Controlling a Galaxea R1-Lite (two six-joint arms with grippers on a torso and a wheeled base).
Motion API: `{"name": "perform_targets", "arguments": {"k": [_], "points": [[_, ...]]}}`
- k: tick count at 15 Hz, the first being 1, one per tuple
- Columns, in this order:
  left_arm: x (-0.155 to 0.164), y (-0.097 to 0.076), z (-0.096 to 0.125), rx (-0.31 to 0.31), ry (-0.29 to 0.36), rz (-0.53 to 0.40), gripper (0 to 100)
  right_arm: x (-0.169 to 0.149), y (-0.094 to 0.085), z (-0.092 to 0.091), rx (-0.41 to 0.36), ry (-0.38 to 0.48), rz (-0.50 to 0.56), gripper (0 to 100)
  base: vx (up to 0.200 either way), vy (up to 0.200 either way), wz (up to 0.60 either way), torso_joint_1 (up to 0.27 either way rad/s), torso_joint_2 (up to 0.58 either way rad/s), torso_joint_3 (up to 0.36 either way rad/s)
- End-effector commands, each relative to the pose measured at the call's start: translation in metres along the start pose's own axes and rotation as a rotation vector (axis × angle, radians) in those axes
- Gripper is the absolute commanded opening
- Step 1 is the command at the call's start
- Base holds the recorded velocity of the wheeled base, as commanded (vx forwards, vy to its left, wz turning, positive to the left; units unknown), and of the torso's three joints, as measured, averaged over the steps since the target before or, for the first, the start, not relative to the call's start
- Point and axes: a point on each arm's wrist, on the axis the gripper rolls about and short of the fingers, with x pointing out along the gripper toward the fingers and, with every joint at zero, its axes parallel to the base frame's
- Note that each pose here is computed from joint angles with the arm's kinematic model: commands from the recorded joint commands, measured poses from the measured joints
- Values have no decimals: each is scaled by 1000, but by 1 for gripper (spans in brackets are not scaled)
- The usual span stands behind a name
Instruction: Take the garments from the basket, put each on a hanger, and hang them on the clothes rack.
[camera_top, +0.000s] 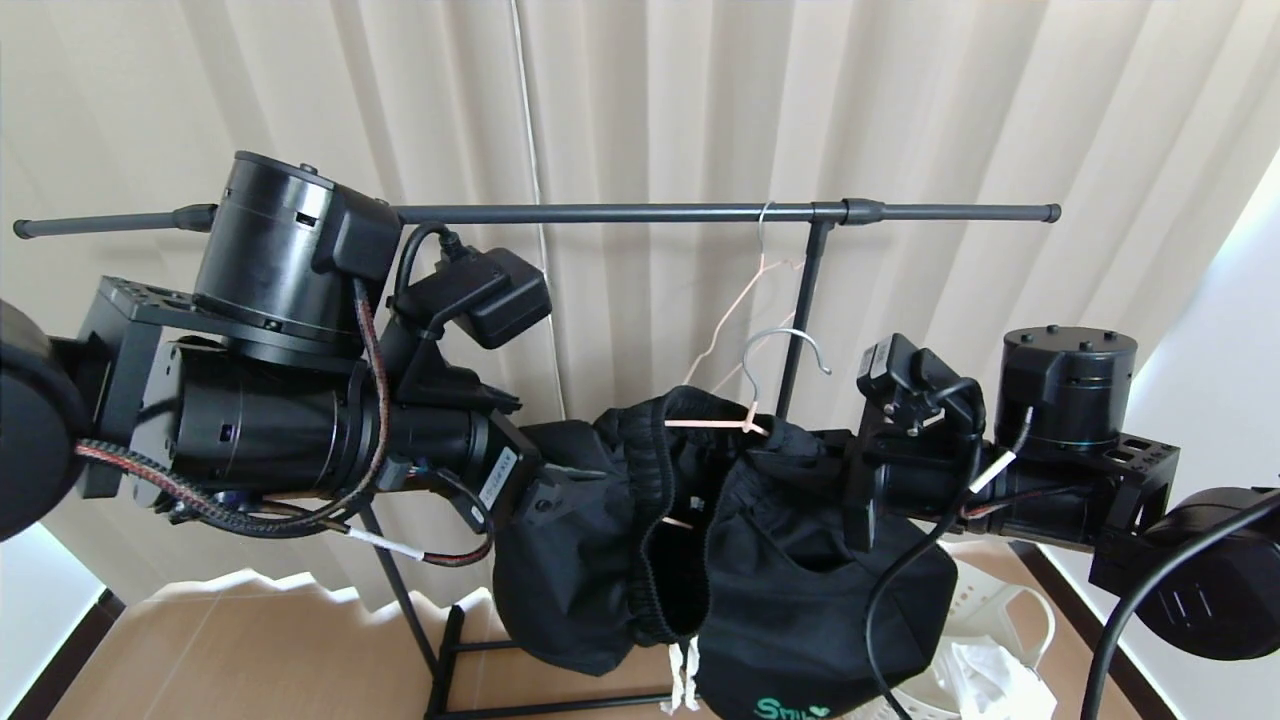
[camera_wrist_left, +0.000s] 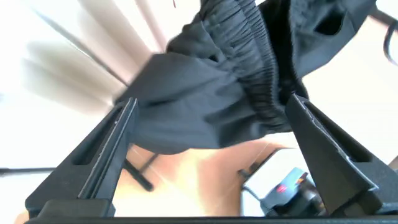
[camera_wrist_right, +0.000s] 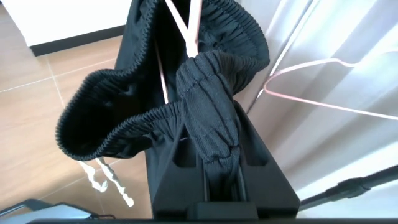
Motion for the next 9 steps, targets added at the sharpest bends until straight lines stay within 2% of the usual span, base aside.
{"name": "perform_targets", "arguments": {"k": [1,3,4,5,7,9], "points": [[9,7,-2,28,17,-3,100,1,0,-3,6,9,9,0,0,0,0,0,0,0],[20,14,4,142,1,-42,100,0,2,-6,-13,11,37,0,0,0,0,0,0,0],[21,16,4,171,-4,-55,100,0,2,-7,-15,12,43,0,0,0,0,0,0,0],[20,24,4,255,-35,-108,100,-1,4,-8,-22,8,68,0,0,0,0,0,0,0],[22,33,0,374,-76,-175,100,-2,6,-9,-31,3,99,0,0,0,0,0,0,0],[33,38,-1,459,-77,-190,100,-4,8,-10,-55,-3,125,0,0,0,0,0,0,0]]}}
